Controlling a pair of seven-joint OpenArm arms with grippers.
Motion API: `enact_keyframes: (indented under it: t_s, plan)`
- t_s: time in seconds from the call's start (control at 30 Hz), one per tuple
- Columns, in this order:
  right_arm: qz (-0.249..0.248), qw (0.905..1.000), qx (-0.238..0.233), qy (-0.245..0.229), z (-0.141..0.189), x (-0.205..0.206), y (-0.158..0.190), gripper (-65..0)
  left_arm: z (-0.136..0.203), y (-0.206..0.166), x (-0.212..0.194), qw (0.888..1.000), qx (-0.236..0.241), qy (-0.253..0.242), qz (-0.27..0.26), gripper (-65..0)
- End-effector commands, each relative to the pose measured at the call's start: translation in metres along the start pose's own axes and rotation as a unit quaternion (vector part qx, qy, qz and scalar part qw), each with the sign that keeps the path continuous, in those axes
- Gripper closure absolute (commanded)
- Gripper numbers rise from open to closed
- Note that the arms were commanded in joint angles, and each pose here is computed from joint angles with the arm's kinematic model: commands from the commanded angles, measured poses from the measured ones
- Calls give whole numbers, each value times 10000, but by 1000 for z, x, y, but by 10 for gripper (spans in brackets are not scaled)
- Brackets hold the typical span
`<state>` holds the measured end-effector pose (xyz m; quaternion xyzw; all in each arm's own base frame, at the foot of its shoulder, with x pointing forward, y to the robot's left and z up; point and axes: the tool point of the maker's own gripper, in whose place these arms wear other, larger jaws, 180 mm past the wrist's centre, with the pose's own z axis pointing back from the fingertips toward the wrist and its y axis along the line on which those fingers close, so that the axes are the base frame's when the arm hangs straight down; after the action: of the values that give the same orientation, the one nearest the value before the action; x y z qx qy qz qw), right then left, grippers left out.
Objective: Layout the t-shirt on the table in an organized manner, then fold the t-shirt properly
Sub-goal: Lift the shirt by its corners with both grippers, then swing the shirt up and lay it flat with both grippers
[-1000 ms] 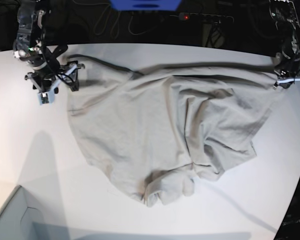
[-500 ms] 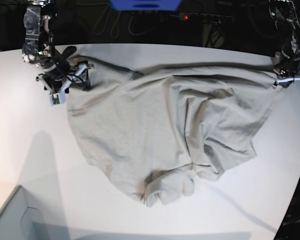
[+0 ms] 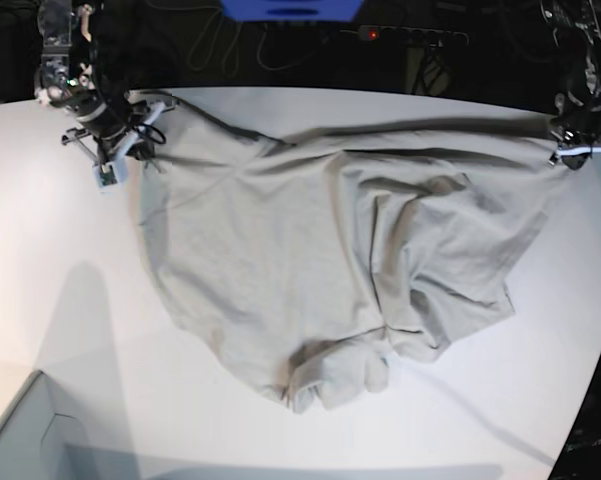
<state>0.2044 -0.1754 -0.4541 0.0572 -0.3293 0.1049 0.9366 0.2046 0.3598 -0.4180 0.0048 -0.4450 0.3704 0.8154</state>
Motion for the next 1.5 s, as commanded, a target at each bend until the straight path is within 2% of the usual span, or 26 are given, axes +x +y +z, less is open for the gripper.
enact_keyframes:
  t_s: [0.0, 0.2, 0.3, 0.37, 0.47, 0.53, 0.6, 0.67, 0.8, 0.87, 0.97, 1.07, 1.27, 1.37, 1.47]
  plan:
    - [162, 9981, -16, -594, 11, 37, -2, 0, 3, -10, 25, 9992, -158, -350, -109, 0]
    - [518, 9841, -465, -1631, 65, 106, -13, 0, 13, -47, 61, 9944, -594, -837, -246, 0]
    - [560, 9715, -770, -2170, 80, 147, -29, 0, 10, -79, 95, 9876, -911, -1263, -196, 0]
    - [611, 9612, -874, -2546, 84, 179, -37, 0, 6, -105, 125, 9809, -1159, -1559, -130, 0]
    - [703, 9430, -967, -3107, 93, 229, -43, 0, -1, -149, 168, 9729, -1574, -1692, -95, 0]
    - [787, 9252, -1062, -3558, 105, 271, -50, 0, -3, -187, 199, 9654, -1929, -1757, -36, 0]
    - [795, 9175, -1114, -3735, 106, 308, -60, 0, -11, -226, 222, 9589, -2256, -1720, 69, 0]
    - [734, 9148, -1111, -3813, 103, 348, -71, 0, -19, -264, 246, 9534, -2454, -1755, 76, 0]
    - [609, 9124, -1165, -3877, 98, 413, -108, 0, -29, -335, 281, 9474, -2599, -1831, -365, 0]
    - [464, 9151, -1124, -3844, 94, 441, -125, 0, -30, -364, 297, 9448, -2675, -1839, -456, 0]
    - [252, 9079, -995, -4065, 96, 492, -147, 0, -27, -411, 322, 9362, -2782, -2069, -574, 0]
    - [161, 8956, -992, -4333, 112, 532, -168, 0, -11, -441, 351, 9236, -2905, -2406, -689, 0]
    - [96, 8616, -1090, -4957, 173, 593, -190, 0, 29, -483, 391, 9025, -3186, -2808, -716, 0]
    - [260, 8673, -1112, -4845, 166, 592, -185, 0, 45, -493, 405, 8948, -3305, -2936, -625, 0]
    - [323, 8613, -1138, -4941, 175, 596, -183, 0, 49, -495, 407, 8925, -3338, -2965, -638, 0]
